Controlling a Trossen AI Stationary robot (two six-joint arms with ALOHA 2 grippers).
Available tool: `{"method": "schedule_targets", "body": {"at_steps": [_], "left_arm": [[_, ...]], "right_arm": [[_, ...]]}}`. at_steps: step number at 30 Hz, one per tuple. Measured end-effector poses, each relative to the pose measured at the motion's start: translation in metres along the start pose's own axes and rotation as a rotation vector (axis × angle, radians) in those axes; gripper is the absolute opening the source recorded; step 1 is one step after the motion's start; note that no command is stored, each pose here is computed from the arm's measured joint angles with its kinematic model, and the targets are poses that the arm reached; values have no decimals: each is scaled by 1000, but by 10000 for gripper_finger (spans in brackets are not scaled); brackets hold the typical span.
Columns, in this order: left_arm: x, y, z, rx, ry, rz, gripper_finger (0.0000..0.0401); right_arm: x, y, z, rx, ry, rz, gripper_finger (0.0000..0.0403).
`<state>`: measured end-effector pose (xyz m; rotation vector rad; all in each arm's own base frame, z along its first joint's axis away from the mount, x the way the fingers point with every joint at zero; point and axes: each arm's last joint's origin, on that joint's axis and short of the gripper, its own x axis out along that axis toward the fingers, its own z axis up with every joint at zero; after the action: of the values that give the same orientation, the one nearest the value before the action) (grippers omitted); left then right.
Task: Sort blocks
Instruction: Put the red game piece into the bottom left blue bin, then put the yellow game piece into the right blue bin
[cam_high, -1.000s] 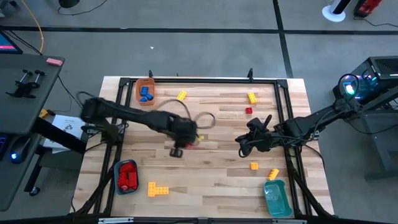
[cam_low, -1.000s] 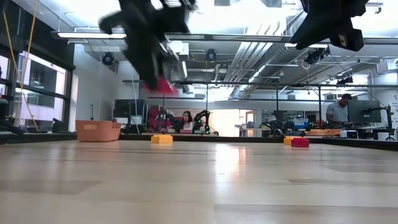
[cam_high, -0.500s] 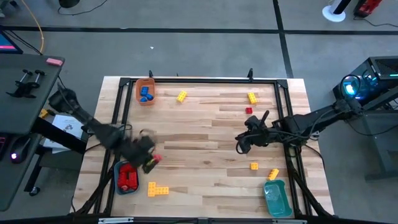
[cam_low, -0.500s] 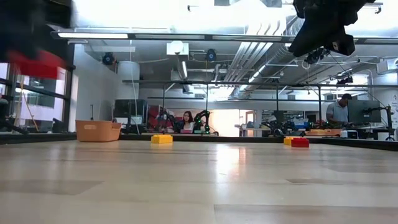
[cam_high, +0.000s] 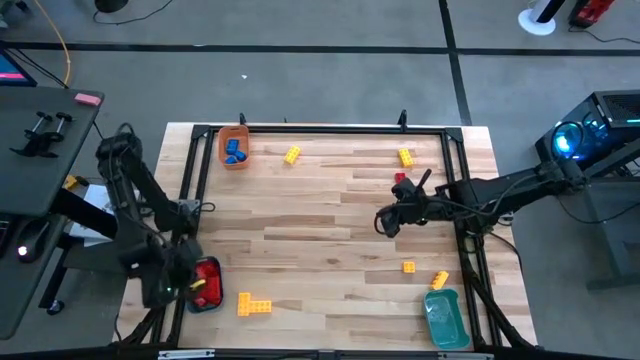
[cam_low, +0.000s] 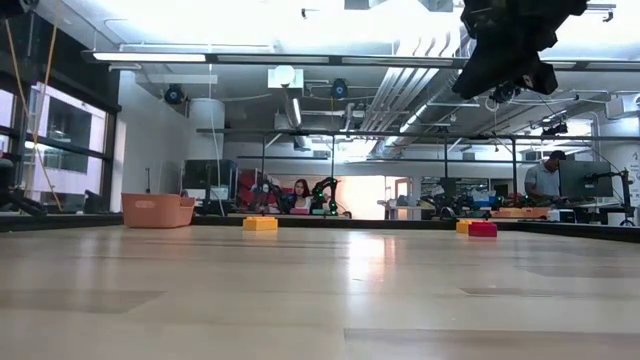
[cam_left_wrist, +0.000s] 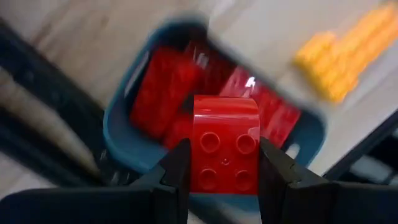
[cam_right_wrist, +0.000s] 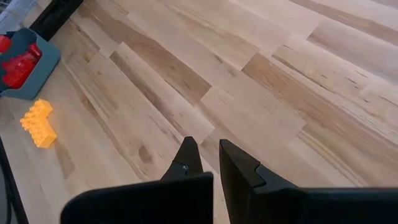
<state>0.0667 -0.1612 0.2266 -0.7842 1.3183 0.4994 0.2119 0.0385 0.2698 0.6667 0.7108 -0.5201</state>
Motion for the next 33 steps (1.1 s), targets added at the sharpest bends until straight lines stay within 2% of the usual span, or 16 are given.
{"method": "schedule_targets", "body": {"at_steps": [3, 7, 14, 17, 20, 23, 27, 28, 30, 33], "left_arm": [[-1, 3, -8, 40, 42, 3, 94], [-2, 2, -11, 40, 86, -1, 100], [-2, 3, -12, 61, 98, 10, 212], [-2, 3, -12, 61, 98, 9, 242], [-2, 2, -11, 58, 81, -1, 254], [-2, -3, -6, 35, -53, -96, 256], [-5, -19, 13, -7, -432, -319, 253], [-5, -22, 21, -14, -502, -327, 251], [-3, -29, 40, 9, -552, -276, 247], [3, -44, 73, 159, -484, -207, 242]], "right_arm": [[0, 0, 1, 4, 7, 4, 0], [0, 0, 1, 7, 8, 11, 0], [0, 0, 1, 9, 10, 15, 0], [0, 1, 1, 14, 17, 22, 0], [0, 2, 1, 17, 23, 36, 0], [0, 4, 2, 23, 23, 61, 0], [0, 10, 4, 34, 35, 142, 0], [-1, 11, 4, 37, 37, 165, 0], [-1, 14, 6, 36, 28, 200, 0], [-2, 17, 8, 16, 3, 234, 0]]}}
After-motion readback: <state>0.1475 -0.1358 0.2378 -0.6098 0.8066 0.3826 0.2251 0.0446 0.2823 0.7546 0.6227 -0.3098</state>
